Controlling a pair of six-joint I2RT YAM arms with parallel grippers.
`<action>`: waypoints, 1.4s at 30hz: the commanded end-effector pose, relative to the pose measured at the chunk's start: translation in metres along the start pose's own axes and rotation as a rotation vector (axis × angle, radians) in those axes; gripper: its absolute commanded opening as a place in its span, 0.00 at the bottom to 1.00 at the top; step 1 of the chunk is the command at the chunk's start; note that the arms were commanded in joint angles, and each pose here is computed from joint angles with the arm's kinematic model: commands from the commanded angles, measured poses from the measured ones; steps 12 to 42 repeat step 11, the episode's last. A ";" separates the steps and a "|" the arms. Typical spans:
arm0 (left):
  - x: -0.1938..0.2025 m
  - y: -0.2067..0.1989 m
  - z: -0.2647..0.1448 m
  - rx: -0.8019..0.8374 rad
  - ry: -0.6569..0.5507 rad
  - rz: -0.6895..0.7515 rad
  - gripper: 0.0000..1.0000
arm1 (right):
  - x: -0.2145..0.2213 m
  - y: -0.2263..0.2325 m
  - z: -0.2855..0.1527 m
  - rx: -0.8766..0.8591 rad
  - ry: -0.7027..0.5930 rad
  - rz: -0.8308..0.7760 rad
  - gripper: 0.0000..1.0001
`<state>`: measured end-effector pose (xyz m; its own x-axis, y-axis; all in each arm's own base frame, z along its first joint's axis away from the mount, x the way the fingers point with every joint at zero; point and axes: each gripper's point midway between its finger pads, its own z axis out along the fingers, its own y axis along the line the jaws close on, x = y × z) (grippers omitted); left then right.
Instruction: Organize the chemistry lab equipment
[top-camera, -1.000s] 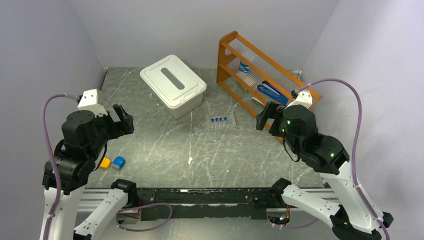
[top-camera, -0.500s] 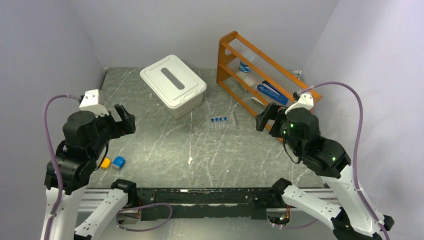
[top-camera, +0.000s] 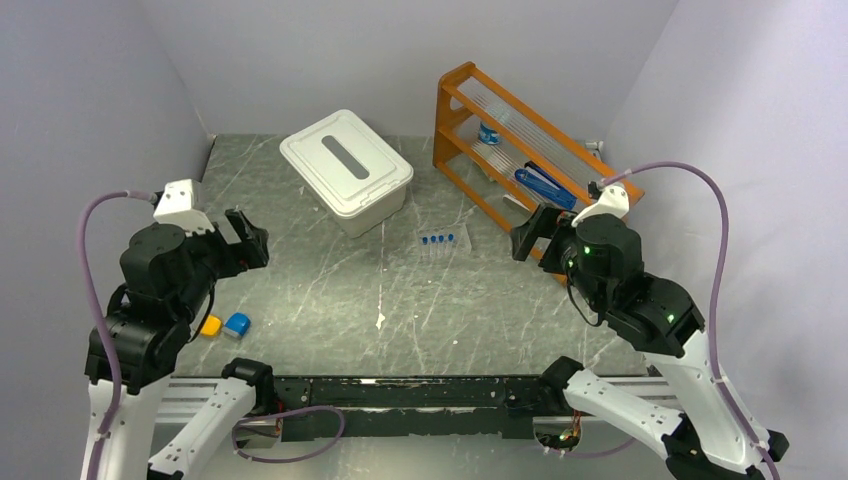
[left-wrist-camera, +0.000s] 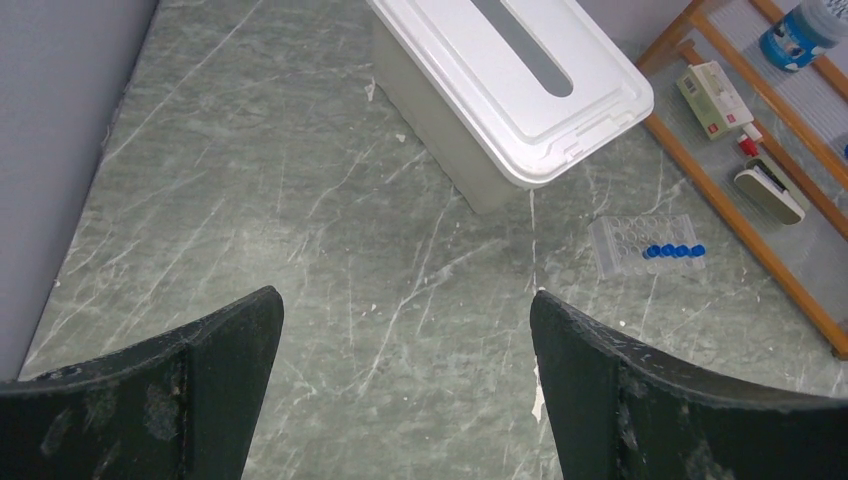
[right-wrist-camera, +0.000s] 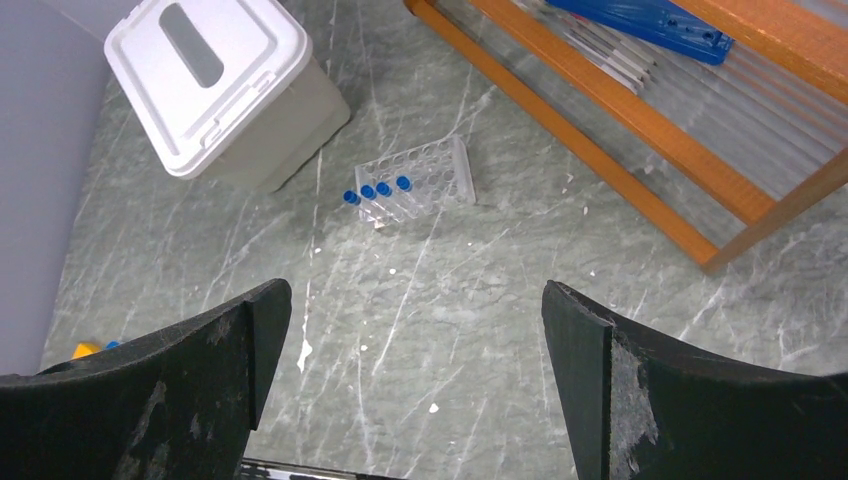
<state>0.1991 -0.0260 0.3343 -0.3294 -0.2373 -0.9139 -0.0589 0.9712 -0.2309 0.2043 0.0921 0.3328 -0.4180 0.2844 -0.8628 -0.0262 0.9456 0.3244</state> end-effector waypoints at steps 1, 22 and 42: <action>-0.017 0.003 -0.016 -0.007 -0.058 0.001 0.97 | -0.008 -0.004 -0.008 0.012 -0.018 0.017 1.00; -0.023 0.003 -0.022 -0.008 -0.067 0.007 0.97 | -0.013 -0.009 -0.014 0.020 -0.036 0.023 1.00; -0.023 0.003 -0.022 -0.008 -0.067 0.007 0.97 | -0.013 -0.009 -0.014 0.020 -0.036 0.023 1.00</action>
